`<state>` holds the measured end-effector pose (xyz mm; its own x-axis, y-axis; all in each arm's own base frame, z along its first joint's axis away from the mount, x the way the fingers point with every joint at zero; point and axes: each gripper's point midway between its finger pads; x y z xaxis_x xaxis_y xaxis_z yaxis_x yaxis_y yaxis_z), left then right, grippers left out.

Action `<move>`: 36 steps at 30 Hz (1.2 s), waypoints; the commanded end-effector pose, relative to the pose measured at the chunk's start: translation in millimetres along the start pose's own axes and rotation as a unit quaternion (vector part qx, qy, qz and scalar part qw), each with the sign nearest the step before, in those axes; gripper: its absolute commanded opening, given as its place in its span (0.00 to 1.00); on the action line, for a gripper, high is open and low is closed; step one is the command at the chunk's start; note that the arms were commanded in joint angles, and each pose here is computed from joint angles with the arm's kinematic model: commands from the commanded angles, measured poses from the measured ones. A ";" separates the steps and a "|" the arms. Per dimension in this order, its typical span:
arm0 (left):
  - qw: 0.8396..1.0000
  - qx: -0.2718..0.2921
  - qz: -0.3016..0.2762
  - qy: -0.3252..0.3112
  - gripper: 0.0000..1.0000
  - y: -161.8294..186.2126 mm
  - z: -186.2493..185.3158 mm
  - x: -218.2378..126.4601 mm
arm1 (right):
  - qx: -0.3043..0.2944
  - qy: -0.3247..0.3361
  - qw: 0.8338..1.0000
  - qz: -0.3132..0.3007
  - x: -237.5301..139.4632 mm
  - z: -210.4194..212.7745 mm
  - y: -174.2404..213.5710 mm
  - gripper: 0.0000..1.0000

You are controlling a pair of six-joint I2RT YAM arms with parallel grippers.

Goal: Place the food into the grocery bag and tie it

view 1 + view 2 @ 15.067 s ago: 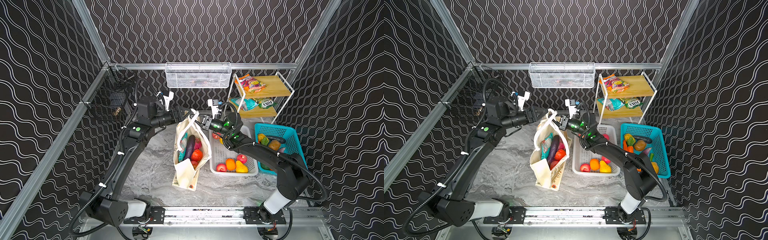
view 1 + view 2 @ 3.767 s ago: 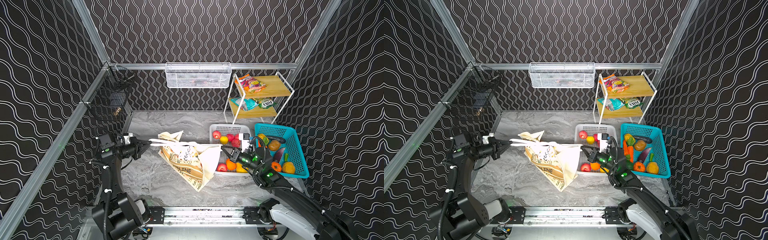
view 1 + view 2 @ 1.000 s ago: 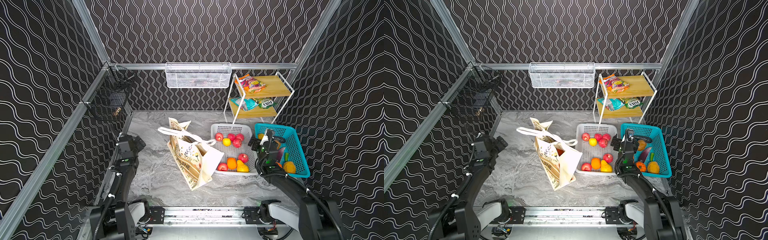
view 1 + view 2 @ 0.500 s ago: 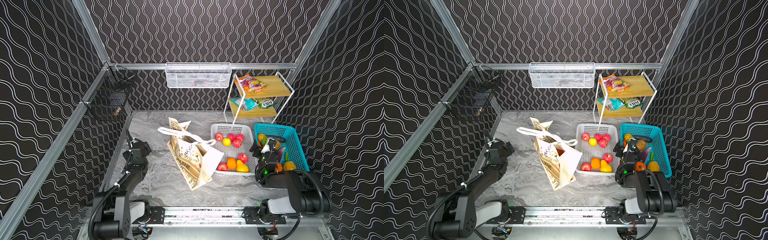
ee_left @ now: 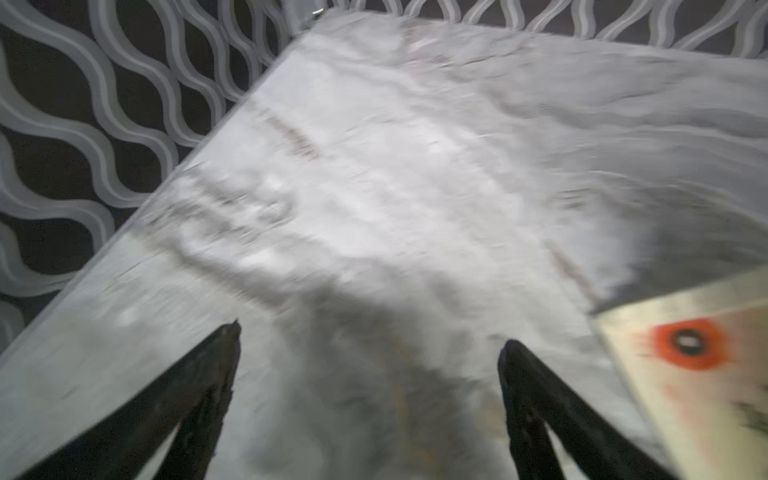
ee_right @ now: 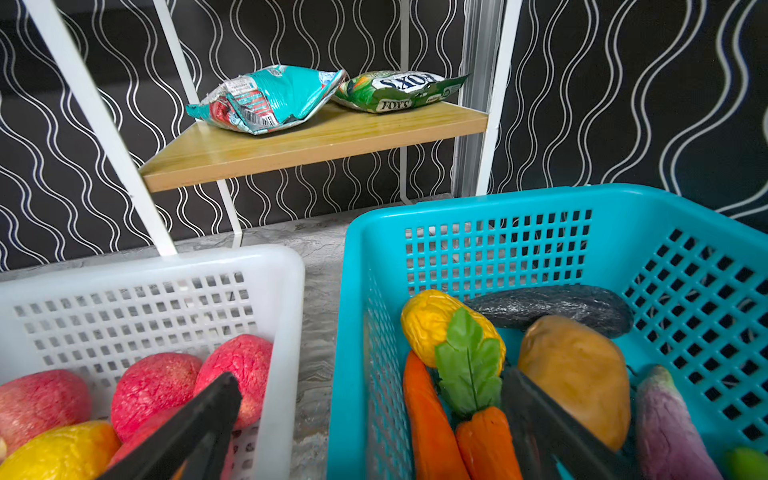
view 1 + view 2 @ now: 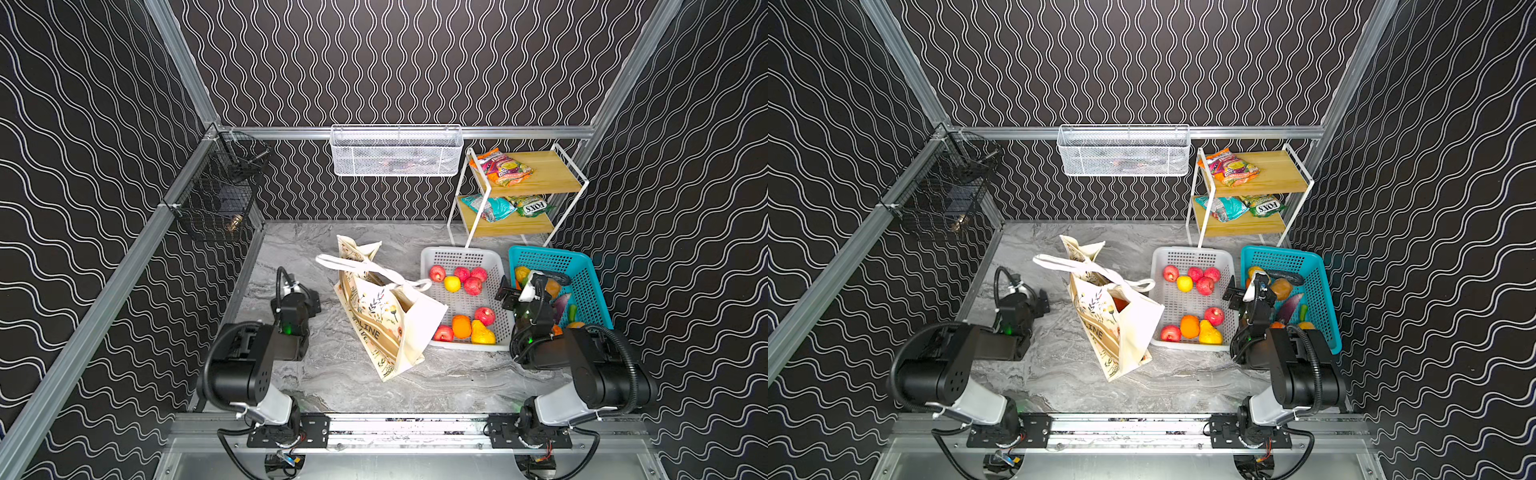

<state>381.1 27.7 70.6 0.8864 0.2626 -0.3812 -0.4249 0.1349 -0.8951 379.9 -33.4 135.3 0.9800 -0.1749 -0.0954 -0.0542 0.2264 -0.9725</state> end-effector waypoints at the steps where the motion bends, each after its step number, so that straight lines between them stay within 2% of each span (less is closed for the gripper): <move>1: 0.998 0.030 -0.042 0.022 0.96 -16.8 -11.3 5.5 | -0.011 0.005 0.999 0.030 -0.4 -2.9 15.4 0.99; 3: 0.998 0.035 -0.054 0.018 0.98 -15.6 -13.4 2.5 | -0.012 0.004 1.000 0.027 -0.9 -2.4 14.4 0.99; 36: 0.998 0.042 -0.051 0.020 0.98 -15.8 -16.8 2.9 | -0.008 0.000 0.999 0.037 1.3 -1.4 17.6 0.99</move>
<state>389.4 10.8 68.6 0.9158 0.2065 -0.3445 -0.3875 0.2286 -0.8931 381.4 -33.1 134.5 0.9805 -0.1681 -0.1019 -0.0625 0.2249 -0.9724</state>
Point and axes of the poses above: each gripper's point midway between its finger pads, its own x axis out along the fingers, its own z axis along the line the jaws close on, y = z × x, and after that the axes turned 8 degrees about x, right-handed
